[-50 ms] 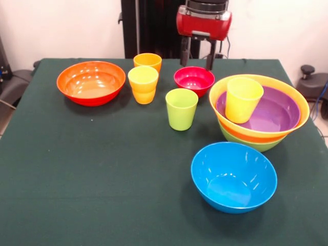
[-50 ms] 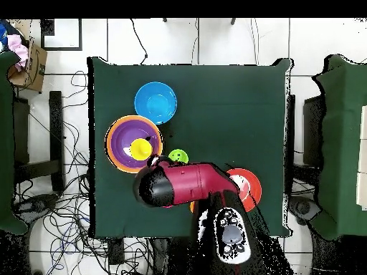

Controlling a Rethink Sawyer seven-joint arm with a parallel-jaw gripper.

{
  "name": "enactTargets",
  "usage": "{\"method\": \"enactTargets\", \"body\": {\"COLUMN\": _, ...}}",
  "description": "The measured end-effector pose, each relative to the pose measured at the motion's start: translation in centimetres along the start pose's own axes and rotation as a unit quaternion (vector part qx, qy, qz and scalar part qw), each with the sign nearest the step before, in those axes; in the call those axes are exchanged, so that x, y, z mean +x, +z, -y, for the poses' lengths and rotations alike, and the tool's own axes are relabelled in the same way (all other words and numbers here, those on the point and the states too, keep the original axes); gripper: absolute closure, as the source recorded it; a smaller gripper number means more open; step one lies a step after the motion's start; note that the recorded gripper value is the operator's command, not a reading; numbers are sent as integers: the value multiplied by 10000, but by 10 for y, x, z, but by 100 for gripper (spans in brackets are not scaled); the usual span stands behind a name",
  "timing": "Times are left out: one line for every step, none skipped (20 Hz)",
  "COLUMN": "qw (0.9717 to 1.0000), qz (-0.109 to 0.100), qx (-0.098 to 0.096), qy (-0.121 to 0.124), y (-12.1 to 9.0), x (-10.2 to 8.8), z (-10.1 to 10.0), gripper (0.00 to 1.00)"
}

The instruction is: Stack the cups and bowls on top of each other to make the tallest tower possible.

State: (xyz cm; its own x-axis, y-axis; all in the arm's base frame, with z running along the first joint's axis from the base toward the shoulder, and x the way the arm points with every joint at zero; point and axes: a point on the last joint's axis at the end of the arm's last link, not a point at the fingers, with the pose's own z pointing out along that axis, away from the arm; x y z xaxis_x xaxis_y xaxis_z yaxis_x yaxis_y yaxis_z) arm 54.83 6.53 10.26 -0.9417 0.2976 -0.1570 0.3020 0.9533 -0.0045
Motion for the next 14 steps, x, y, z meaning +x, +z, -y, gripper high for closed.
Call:
{"method": "enactTargets", "body": {"qw": 10000, "qz": -2, "qx": -5, "qy": -30, "y": 3, "x": 3, "z": -3, "gripper": 0}}
{"method": "enactTargets", "body": {"qw": 10000, "qz": -2, "qx": -6, "qy": -41, "y": 4, "x": 5, "z": -3, "gripper": 0}}
{"method": "enactTargets", "body": {"qw": 10000, "qz": -1, "qx": -7, "qy": -53, "y": 6, "x": 7, "z": -4, "gripper": 0}}
{"method": "enactTargets", "body": {"qw": 10000, "qz": 4, "qx": -9, "qy": -63, "y": 8, "x": 9, "z": -5, "gripper": 0}}
{"method": "enactTargets", "body": {"qw": 10000, "qz": 6, "qx": -7, "qy": -75, "y": 11, "x": 13, "z": -5, "gripper": 0}}
{"method": "enactTargets", "body": {"qw": 10000, "qz": 6, "qx": -3, "qy": -76, "y": 12, "x": 14, "z": -5, "gripper": 0}}
{"method": "enactTargets", "body": {"qw": 10000, "qz": 2, "qx": 5, "qy": -77, "y": 14, "x": 16, "z": -4, "gripper": 0}}
{"method": "enactTargets", "body": {"qw": 10000, "qz": -3, "qx": 18, "qy": -74, "y": 15, "x": 18, "z": -3, "gripper": 0}}
{"method": "enactTargets", "body": {"qw": 10000, "qz": -14, "qx": 33, "qy": -70, "y": 17, "x": 20, "z": -1, "gripper": 0}}
{"method": "enactTargets", "body": {"qw": 10000, "qz": -33, "qx": 58, "qy": -59, "y": 19, "x": 23, "z": 2, "gripper": 0}}
{"method": "enactTargets", "body": {"qw": 9999, "qz": -48, "qx": 76, "qy": -53, "y": 20, "x": 25, "z": 3, "gripper": 0}}
{"method": "enactTargets", "body": {"qw": 9999, "qz": -63, "qx": 94, "qy": -47, "y": 21, "x": 26, "z": 5, "gripper": 0}}
{"method": "enactTargets", "body": {"qw": 9999, "qz": -76, "qx": 109, "qy": -42, "y": 21, "x": 28, "z": 7, "gripper": 0}}
{"method": "enactTargets", "body": {"qw": 9999, "qz": -89, "qx": 131, "qy": -31, "y": 21, "x": 29, "z": 9, "gripper": 0}}
